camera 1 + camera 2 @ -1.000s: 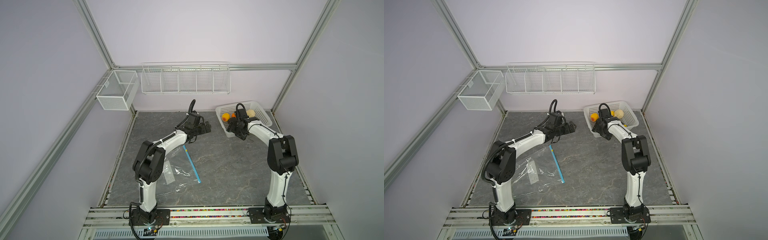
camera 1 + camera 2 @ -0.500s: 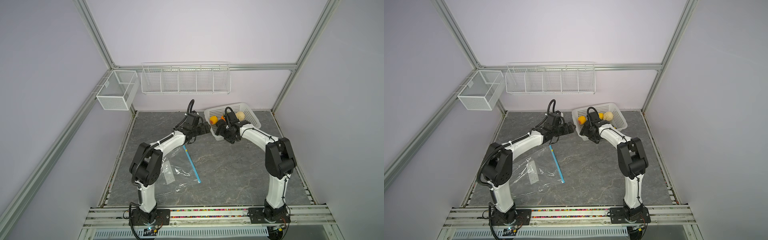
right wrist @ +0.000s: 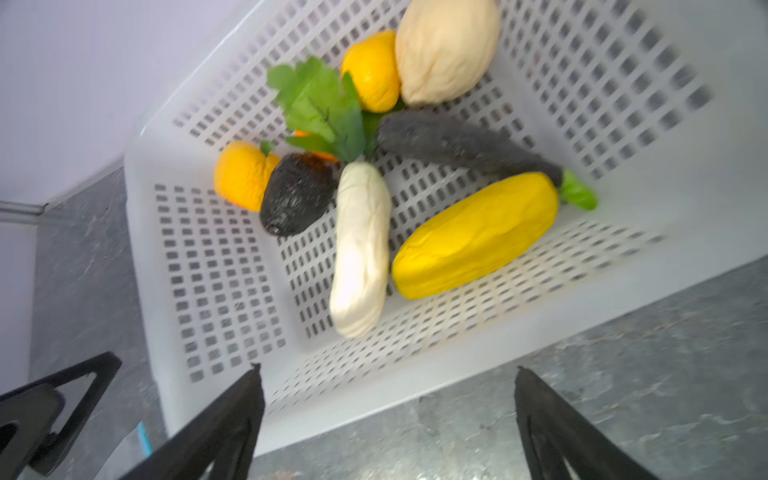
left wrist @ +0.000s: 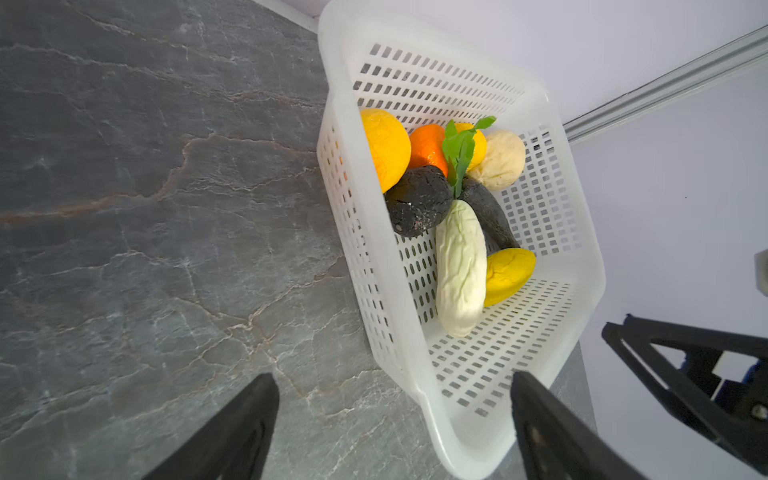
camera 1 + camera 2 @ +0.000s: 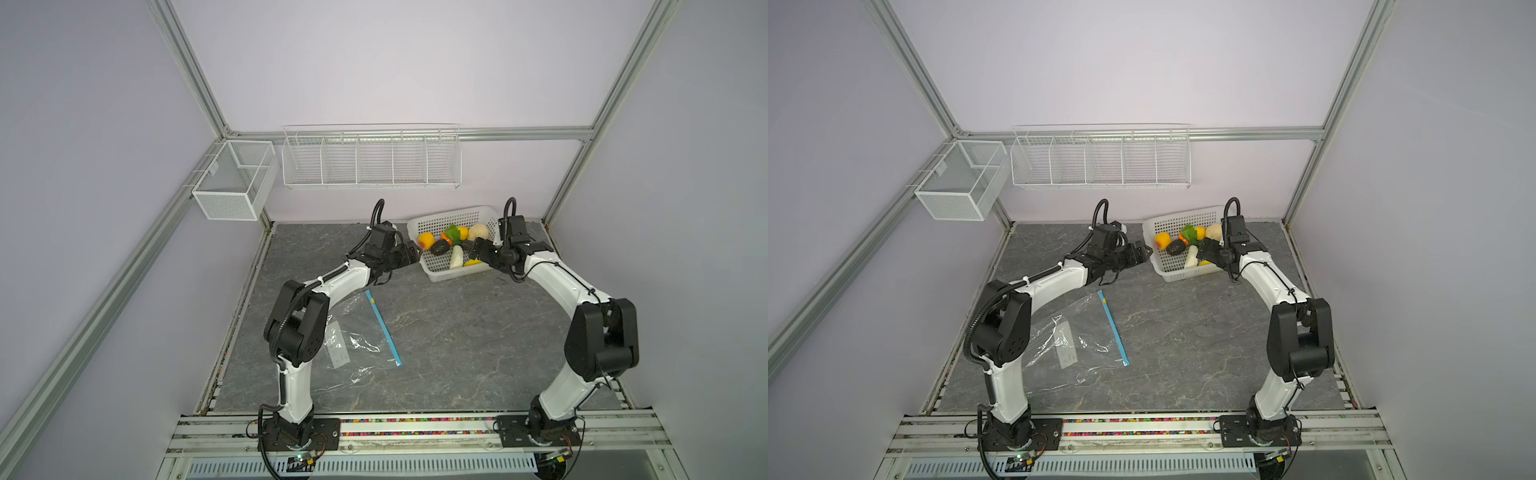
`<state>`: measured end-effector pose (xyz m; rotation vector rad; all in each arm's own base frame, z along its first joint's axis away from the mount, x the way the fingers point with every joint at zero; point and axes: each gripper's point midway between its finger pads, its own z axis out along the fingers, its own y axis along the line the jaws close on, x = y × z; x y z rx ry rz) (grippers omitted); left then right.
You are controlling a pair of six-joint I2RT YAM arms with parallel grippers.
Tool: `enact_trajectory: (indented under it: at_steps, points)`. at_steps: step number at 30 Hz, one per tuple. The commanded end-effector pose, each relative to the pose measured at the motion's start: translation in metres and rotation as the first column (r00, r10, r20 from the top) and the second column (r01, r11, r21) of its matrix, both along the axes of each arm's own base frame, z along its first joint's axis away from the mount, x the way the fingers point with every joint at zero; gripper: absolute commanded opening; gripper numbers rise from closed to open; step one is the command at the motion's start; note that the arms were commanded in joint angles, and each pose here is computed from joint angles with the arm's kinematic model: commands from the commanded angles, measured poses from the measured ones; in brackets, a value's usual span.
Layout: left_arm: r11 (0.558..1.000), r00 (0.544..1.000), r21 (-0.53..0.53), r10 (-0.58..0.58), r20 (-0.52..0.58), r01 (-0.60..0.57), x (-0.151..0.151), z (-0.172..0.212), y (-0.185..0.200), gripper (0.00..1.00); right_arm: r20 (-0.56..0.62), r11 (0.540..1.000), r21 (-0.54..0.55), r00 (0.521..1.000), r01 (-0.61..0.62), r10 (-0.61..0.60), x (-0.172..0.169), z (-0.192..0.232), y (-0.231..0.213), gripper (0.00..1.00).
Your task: Place the food in the zip-top bag and seal the zipper
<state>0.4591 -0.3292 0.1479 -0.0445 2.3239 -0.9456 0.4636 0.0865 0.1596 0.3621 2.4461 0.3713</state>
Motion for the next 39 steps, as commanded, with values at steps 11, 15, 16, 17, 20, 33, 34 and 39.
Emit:
enact_trajectory:
  at_steps: [11, 15, 16, 17, 20, 33, 34, 39]
  points:
    - [0.998, 1.000, -0.068, -0.018, -0.005, 0.018, 0.033, 0.002, -0.018, 0.88, 0.057, 0.975, -0.210, 0.996, 0.078, -0.068, 0.082, -0.008, -0.117, 0.94]
    - [0.998, 0.999, -0.058, -0.013, -0.038, 0.011, 0.040, -0.010, -0.022, 0.85, 0.030, 0.994, -0.106, 0.999, 0.015, -0.012, 0.101, -0.027, -0.110, 0.94]
    - [0.998, 0.999, -0.058, -0.013, -0.041, 0.011, 0.041, -0.012, -0.024, 0.85, 0.019, 0.997, -0.084, 1.000, -0.003, 0.004, 0.103, -0.032, -0.106, 0.95]
    - [0.998, 0.999, -0.062, -0.013, -0.040, 0.010, 0.043, -0.012, -0.025, 0.85, 0.017, 0.997, -0.071, 1.000, -0.019, 0.021, 0.106, -0.034, -0.103, 0.96]
    - [0.998, 0.999, -0.069, -0.014, -0.033, 0.012, 0.047, -0.014, -0.027, 0.85, 0.002, 0.998, -0.042, 0.999, -0.046, 0.046, 0.108, -0.040, -0.097, 1.00]
    - [0.992, 0.998, -0.110, -0.069, -0.012, 0.067, 0.050, -0.007, -0.046, 0.78, 0.067, 0.992, 0.075, 0.993, -0.100, 0.095, 0.087, -0.016, -0.072, 0.95]
    - [0.991, 0.997, -0.109, -0.077, -0.007, 0.075, 0.049, -0.005, -0.049, 0.77, 0.067, 0.992, 0.078, 0.993, -0.104, 0.099, 0.085, -0.014, -0.070, 0.95]
    - [0.986, 0.995, -0.130, -0.103, 0.006, 0.103, 0.045, 0.002, -0.063, 0.74, 0.066, 0.989, 0.076, 0.990, -0.126, 0.121, 0.074, -0.004, -0.056, 0.93]
